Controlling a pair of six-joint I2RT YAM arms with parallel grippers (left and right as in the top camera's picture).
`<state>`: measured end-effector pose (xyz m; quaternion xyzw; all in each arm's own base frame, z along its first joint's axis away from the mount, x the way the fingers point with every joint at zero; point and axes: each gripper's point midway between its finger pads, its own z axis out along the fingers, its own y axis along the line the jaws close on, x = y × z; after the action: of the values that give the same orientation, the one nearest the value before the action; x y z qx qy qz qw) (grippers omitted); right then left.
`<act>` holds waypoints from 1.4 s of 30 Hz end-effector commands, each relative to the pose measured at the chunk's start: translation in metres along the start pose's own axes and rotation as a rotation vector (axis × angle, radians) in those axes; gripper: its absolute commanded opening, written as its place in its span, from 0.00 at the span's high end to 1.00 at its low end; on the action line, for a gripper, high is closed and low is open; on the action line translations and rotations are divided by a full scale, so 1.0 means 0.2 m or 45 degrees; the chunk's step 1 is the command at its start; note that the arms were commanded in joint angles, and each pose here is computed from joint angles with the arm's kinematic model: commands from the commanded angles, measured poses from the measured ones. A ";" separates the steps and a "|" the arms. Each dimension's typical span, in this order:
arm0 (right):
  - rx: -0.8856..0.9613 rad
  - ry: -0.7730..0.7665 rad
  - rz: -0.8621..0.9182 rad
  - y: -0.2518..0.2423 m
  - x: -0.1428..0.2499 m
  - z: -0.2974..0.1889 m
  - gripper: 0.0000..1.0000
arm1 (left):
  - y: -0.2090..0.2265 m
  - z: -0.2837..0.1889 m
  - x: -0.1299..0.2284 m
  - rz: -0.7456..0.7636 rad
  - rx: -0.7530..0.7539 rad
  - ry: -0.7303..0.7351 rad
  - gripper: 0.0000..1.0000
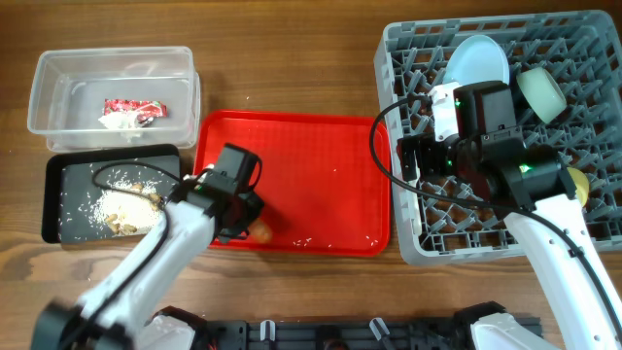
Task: Sort waste into correct bins and load items into the dishwasher rack
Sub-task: 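Grasp the carrot on the red tray with the left gripper, then place the carrot on the black tray and release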
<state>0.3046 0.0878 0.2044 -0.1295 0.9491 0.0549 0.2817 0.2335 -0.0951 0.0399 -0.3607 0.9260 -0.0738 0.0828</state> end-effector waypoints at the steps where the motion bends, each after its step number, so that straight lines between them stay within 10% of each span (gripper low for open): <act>1: -0.021 0.002 0.012 0.01 0.00 0.00 0.00 | 0.03 -0.22 -0.19 0.095 0.085 -0.279 0.91; 11: -0.021 0.001 0.013 0.01 0.00 0.00 0.00 | 0.70 -0.49 -0.88 -0.585 -0.050 -0.732 0.96; 21: -0.022 0.000 0.014 0.02 0.00 0.00 0.00 | 1.06 -0.12 -1.15 -0.869 -0.223 -0.677 0.94; 28: -0.022 0.000 0.013 0.02 0.00 0.00 0.00 | 1.08 -0.03 -1.13 -0.869 -0.255 -0.622 0.65; 31: -0.027 0.000 0.042 0.02 0.00 0.00 0.00 | 1.04 -0.05 -1.12 -0.860 -0.199 -0.610 0.35; 38: -0.151 -0.094 0.079 0.10 -0.10 -0.01 0.00 | 0.48 -0.39 -1.19 -0.225 0.098 -0.682 0.22; 42: -0.172 -0.200 0.383 0.05 -0.21 -0.02 0.00 | -0.09 -0.33 -0.76 0.513 0.262 -0.463 0.11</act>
<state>0.3282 0.1077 0.2270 -0.0637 0.9306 0.1339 0.3346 0.3425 0.0729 0.1236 -0.3349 0.8849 -0.0512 0.3196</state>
